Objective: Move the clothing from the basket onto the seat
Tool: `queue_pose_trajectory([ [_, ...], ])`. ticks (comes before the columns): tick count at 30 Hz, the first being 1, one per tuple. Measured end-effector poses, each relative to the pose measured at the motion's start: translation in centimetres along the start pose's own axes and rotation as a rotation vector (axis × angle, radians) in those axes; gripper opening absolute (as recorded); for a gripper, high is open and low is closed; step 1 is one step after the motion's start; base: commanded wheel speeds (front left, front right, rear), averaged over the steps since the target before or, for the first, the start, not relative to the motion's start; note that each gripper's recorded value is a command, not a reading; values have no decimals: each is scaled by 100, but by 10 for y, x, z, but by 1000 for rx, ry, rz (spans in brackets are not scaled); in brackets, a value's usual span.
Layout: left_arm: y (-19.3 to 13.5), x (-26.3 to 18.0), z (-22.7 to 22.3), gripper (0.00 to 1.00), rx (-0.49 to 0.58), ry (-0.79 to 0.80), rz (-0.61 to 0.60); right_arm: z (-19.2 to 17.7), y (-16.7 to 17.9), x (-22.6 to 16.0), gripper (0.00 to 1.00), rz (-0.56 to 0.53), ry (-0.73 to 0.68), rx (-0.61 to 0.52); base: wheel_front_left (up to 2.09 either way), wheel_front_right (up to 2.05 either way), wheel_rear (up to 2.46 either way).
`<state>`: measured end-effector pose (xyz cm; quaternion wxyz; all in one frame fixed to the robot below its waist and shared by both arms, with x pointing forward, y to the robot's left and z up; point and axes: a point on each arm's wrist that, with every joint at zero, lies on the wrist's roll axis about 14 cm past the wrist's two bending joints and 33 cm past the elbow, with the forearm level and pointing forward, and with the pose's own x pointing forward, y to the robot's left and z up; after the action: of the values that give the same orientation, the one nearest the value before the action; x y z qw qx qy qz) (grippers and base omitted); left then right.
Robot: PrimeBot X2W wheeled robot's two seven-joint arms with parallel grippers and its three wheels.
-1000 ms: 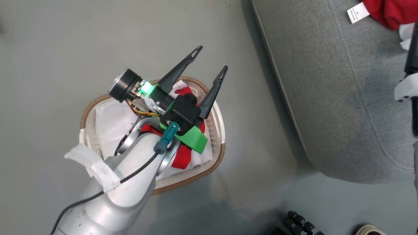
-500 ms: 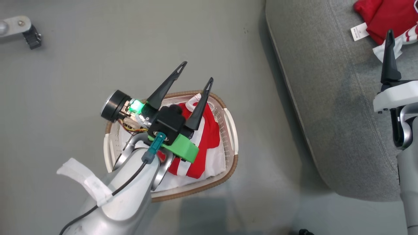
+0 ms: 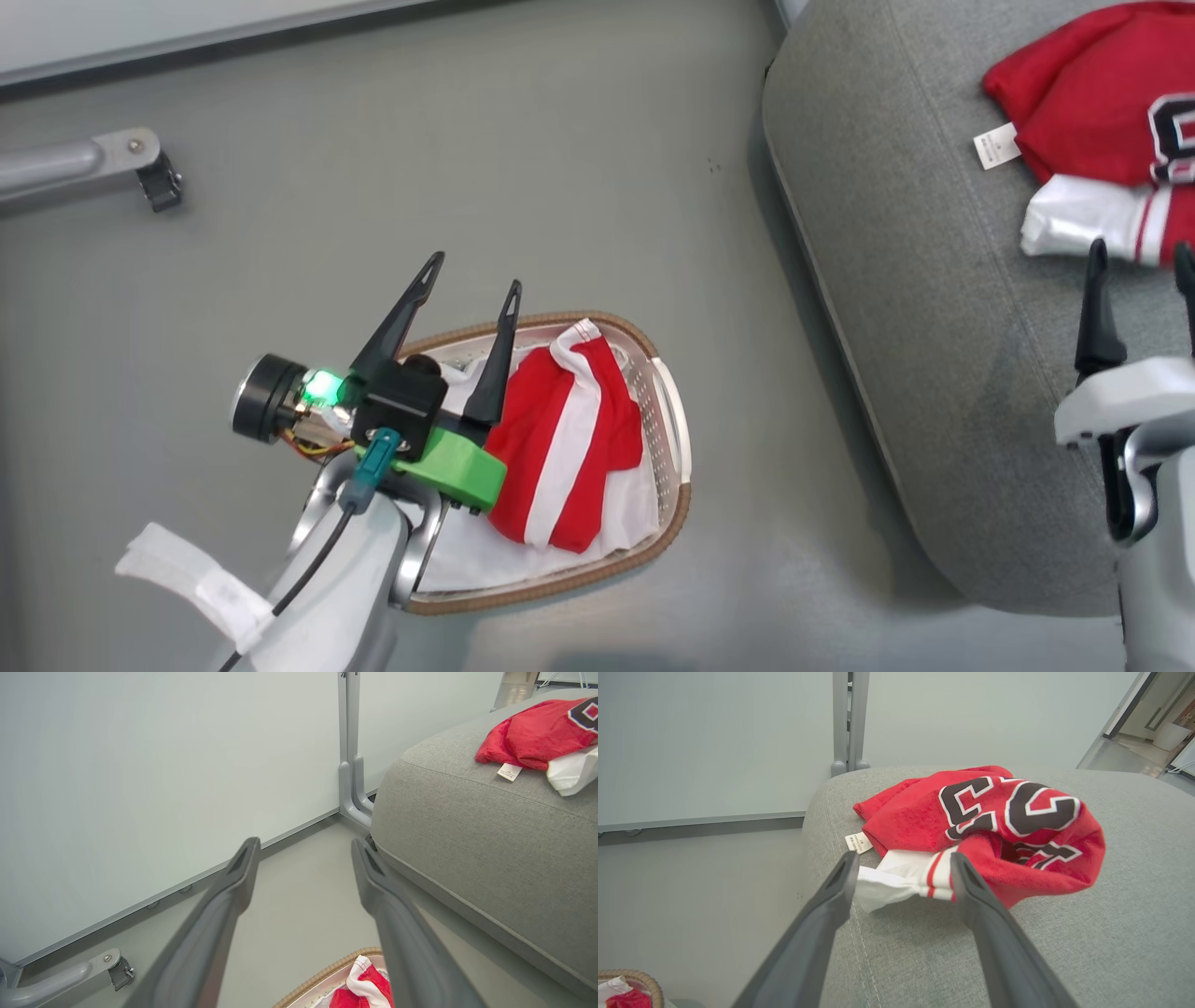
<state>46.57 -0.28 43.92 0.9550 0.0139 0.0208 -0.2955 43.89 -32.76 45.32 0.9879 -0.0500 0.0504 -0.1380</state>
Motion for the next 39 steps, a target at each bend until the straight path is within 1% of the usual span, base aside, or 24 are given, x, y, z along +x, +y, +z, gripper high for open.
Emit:
queue_pose_trajectory([
  [3, 8, -9, 4, 100, -2, -2, 41, -5, 3, -11, 100, 2, 14, 13, 0, 0, 0],
  [6, 19, -19, 8, 100, -2, -5, 89, 0, 11, -16, 100, 22, 2, 25, 0, 0, 0],
  [9, 32, -29, 14, 100, 1, -14, 145, 10, 29, -16, 100, 63, -30, 50, 0, 0, 0],
  [18, 74, -71, 16, 100, 13, -1, 325, 39, 103, -14, 100, 246, -105, 112, 0, 0, 0],
  [25, 100, -105, 11, 100, -17, 17, 465, 55, 143, -20, 100, 349, -137, 144, 0, 0, 0],
  [31, 107, -131, 4, 100, -52, 35, 532, 53, 158, -35, 100, 396, -127, 154, 0, 0, 0],
  [39, 103, -151, 4, 100, -64, 36, 551, 49, 163, -52, 100, 421, -111, 163, 0, 0, 0],
])
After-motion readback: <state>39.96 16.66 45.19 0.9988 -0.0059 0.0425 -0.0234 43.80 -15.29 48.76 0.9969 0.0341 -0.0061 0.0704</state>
